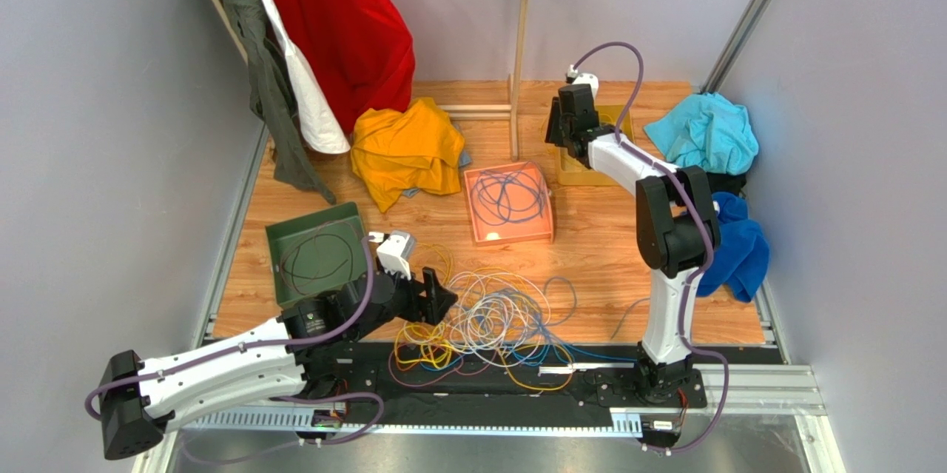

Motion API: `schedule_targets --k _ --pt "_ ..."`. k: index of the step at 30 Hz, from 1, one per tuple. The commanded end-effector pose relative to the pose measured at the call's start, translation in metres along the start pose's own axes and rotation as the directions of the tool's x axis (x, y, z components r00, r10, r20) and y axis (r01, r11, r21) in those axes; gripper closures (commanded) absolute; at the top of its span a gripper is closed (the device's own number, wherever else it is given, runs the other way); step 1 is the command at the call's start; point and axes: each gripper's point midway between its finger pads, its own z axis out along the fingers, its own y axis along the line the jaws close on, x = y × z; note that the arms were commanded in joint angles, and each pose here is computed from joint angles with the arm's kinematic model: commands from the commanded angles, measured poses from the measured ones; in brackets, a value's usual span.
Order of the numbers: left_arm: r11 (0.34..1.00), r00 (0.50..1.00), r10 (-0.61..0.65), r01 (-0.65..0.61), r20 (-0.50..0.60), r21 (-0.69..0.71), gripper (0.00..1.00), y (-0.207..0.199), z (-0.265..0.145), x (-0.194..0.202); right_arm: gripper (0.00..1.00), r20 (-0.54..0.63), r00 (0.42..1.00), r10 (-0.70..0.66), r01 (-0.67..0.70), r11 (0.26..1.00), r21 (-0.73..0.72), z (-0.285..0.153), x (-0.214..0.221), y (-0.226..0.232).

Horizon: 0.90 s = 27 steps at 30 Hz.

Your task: Untangle the cables

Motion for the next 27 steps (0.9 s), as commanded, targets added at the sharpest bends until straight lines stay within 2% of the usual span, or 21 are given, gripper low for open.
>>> schedule_targets --k 1,8,12,23,27 --pt "1.0 1.0 -0.001 0.001 0.017 0.007 0.11 -0.003 0.004 -0.003 0.57 0.025 0.999 0.042 -0.042 0.999 -0.026 0.004 -0.005 0.005" --pt "1.0 1.0 -0.006 0.006 0.01 0.009 0.11 -0.004 0.005 -0.002 0.6 0.019 0.999 0.044 -0.044 0.999 -0.027 0.007 -0.001 0.006" --pt "1.0 1.0 -0.006 0.005 0.011 0.006 0.11 -0.003 0.005 -0.001 0.67 0.014 0.999 0.048 -0.048 0.998 -0.037 0.009 -0.002 0.009" --pt "1.0 1.0 -0.005 0.005 0.007 0.008 0.11 -0.003 0.005 0.0 0.67 0.0 0.998 0.057 -0.057 0.998 -0.028 0.008 0.01 0.005" --pt "1.0 1.0 -0.008 0.008 0.005 0.009 0.11 -0.003 0.005 0.001 0.66 0.027 0.997 0.072 -0.071 0.997 -0.043 0.003 0.004 0.006"
